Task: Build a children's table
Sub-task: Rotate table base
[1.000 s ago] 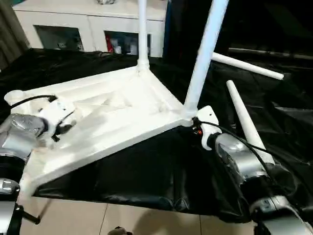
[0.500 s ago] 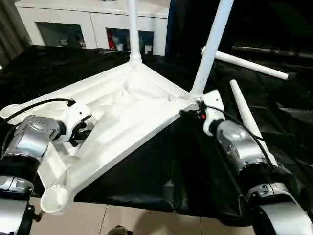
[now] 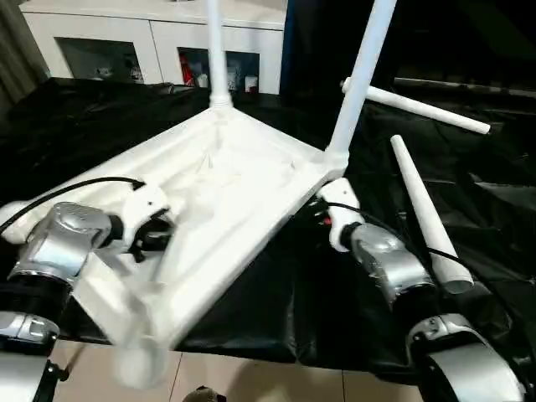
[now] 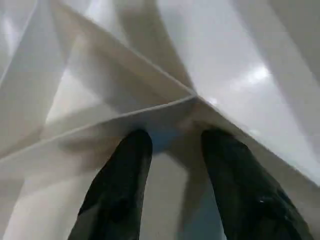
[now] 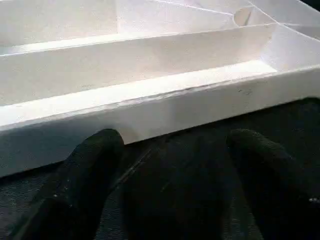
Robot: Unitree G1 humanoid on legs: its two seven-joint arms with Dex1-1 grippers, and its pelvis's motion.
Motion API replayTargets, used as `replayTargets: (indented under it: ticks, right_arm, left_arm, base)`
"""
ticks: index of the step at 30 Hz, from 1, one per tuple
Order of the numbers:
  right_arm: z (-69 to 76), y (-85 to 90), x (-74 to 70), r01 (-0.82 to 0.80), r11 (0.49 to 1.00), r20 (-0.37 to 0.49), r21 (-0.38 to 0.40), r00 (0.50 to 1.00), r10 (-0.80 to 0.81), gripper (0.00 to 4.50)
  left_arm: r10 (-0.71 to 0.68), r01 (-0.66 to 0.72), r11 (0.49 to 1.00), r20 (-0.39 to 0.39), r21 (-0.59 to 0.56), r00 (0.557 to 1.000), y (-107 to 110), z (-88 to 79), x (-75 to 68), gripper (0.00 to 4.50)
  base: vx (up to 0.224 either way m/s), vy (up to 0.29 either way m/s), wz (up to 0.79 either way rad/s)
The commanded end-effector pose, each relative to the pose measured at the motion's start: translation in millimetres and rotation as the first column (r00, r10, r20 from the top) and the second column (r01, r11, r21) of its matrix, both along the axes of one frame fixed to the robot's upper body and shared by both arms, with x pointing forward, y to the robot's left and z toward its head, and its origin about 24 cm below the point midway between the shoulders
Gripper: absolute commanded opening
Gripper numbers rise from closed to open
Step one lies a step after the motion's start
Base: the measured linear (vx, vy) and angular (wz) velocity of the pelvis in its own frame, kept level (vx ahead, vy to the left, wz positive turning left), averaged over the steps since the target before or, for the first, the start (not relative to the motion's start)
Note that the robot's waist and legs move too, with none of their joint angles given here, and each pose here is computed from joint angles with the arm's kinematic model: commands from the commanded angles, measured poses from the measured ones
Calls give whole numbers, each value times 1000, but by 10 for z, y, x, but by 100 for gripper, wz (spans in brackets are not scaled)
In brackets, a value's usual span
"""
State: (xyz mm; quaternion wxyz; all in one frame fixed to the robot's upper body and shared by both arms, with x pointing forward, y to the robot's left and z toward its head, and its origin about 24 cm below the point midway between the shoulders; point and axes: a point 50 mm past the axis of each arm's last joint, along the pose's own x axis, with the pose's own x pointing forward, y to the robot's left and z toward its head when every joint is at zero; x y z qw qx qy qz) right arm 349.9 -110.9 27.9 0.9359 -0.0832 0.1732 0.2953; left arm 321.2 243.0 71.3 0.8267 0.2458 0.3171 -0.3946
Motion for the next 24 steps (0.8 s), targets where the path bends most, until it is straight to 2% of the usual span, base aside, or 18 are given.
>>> replayTargets:
  ticks: [1, 7, 10, 12, 14, 16, 19, 24]
  right_arm:
    - [68, 123, 16, -55, 998, 25, 19, 998, 54, 380]
    - [93, 170, 3, -109, 993, 35, 36, 994, 108, 380]
    - [123, 180, 0, -155, 987, 54, 33, 987, 153, 380]
    - [167, 122, 46, -124, 992, 81, 5, 989, 123, 380]
    - [189, 91, 70, -104, 995, 94, -3, 990, 104, 380]
    - [243, 6, 126, -53, 998, 121, -32, 991, 57, 380]
    - [312, -89, 168, -22, 999, 143, -33, 989, 27, 380]
    - [388, -197, 194, -7, 999, 173, -46, 985, 15, 380]
  left_arm:
    - [-104, 106, 991, 28, -82, 994, -275, 77, 35, 207]
    - [-194, 194, 968, 17, -161, 981, -552, 74, 8, 207]
    - [-257, 255, 949, 13, -186, 966, -816, 7, -12, 207]
    - [-270, 273, 941, 43, -199, 962, -1019, -35, 26, 207]
    - [-268, 274, 939, 57, -210, 962, -1090, -36, 49, 207]
    - [-214, 234, 952, 116, -200, 970, -1193, -22, 157, 207]
    - [-133, 164, 974, 191, -158, 973, -1226, 14, 298, 207]
    - [-77, 96, 993, 247, -66, 966, -1113, 37, 408, 207]
  base:
    - [0, 0, 0]
    - [0, 0, 0]
    - [0, 0, 0]
    - [0, 0, 0]
    - [0, 0, 0]
    - [0, 0, 0]
    - [0, 0, 0]
    - [0, 0, 0]
